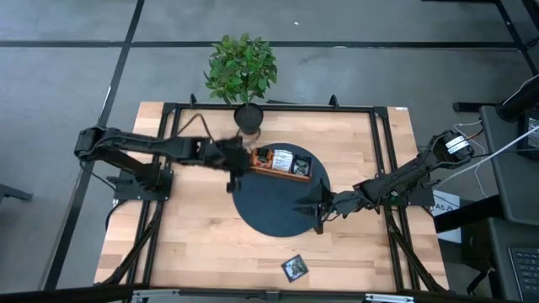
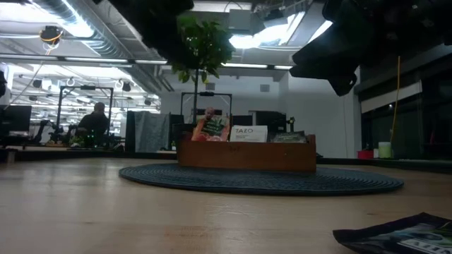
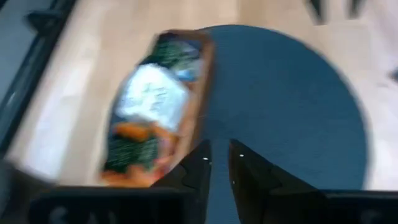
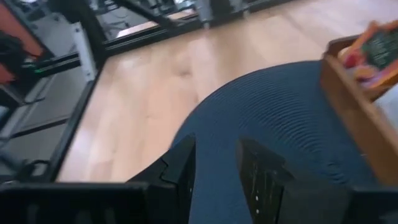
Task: Pick & Place Tea
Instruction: Put the violet tea bag into the right side of the wooden organizer
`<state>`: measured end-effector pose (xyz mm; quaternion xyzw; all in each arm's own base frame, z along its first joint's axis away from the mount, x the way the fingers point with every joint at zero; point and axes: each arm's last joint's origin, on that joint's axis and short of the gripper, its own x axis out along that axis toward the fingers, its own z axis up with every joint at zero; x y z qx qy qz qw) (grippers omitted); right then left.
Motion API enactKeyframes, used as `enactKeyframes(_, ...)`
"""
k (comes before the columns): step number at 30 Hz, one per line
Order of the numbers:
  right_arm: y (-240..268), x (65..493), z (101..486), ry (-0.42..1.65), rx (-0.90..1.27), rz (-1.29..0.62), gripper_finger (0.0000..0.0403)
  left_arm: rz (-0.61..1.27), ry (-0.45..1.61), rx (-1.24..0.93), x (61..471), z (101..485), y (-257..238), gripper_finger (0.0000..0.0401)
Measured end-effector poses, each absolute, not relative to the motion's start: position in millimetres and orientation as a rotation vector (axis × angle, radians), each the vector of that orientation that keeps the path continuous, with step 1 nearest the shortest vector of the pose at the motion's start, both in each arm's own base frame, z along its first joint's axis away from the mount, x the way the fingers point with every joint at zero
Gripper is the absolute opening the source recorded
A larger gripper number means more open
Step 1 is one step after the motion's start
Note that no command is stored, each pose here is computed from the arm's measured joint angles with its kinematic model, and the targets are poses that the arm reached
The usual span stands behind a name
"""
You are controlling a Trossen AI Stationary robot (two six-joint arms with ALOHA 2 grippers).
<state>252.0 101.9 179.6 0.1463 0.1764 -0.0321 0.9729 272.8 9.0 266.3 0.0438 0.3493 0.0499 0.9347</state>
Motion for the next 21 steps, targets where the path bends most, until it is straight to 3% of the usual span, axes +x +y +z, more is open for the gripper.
enactKeyframes(4,105.3,252.6,180.7,0.385,0.326,0.028,0.0100,-0.002,0.712,0.107,278.7,259.5,-29.1,0.0015)
enactKeyframes(10,118.9,256.4,191.8,0.483,0.311,0.059,0.0010,-0.076,0.625,0.106,285.0,254.2,-82.4,0.0003)
enactKeyframes(21,163.8,260.9,214.7,0.645,0.368,0.090,0.0005,-0.171,0.562,0.073,301.1,222.8,-138.8,0.0003)
